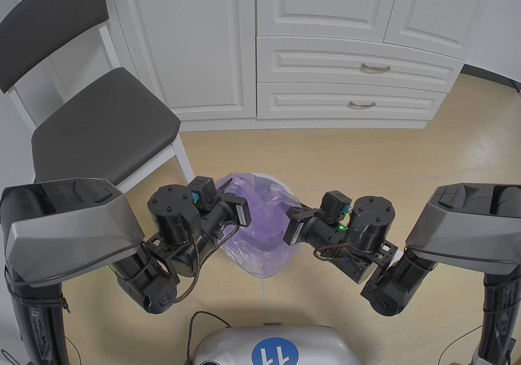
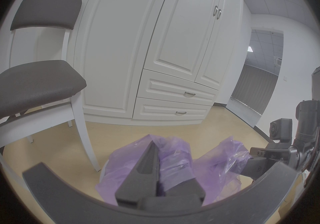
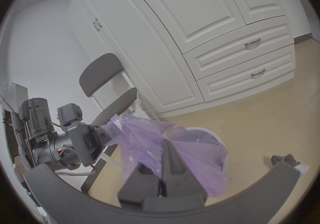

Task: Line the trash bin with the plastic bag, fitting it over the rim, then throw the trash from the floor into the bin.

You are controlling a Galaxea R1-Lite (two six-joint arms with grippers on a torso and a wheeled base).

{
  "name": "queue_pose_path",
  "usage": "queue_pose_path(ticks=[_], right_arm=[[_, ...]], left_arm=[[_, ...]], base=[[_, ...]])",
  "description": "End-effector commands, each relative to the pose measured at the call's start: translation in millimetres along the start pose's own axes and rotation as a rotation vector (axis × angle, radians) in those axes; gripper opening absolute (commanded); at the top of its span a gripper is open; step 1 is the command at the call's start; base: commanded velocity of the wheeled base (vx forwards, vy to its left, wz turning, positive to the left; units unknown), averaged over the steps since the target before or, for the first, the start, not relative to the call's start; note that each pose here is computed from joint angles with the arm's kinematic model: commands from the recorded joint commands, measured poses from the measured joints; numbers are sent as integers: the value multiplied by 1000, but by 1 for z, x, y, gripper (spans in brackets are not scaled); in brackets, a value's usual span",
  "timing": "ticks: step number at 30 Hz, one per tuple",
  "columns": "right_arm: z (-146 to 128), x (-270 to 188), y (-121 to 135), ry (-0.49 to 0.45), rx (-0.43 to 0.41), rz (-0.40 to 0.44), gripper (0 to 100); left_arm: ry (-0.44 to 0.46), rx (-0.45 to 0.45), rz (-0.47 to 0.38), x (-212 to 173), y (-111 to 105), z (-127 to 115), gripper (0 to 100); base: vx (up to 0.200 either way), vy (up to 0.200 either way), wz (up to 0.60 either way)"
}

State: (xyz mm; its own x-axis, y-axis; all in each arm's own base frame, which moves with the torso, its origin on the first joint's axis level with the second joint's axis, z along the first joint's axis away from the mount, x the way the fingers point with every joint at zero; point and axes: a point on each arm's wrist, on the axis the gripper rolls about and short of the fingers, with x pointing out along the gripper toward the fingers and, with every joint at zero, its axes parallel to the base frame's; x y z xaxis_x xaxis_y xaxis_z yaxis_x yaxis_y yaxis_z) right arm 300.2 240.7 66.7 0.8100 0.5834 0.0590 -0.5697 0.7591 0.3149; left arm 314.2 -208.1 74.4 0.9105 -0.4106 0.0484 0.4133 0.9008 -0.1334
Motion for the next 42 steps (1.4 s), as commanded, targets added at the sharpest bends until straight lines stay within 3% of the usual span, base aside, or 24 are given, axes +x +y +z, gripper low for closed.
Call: queue_pose_path(ticks=[1,28,42], right_arm=[[1,0,1,-12,1,4,0],[7,11,8,-77,30,-6,0],[-10,26,-3,-79,68,-46,0]], left_arm=[[2,0,1,1,0,-1,0],[-31,0,40,4,17,10,0],[-37,-3,56,14,23,4,0]], base=[[0,0,0],[0,0,0],[0,0,0]])
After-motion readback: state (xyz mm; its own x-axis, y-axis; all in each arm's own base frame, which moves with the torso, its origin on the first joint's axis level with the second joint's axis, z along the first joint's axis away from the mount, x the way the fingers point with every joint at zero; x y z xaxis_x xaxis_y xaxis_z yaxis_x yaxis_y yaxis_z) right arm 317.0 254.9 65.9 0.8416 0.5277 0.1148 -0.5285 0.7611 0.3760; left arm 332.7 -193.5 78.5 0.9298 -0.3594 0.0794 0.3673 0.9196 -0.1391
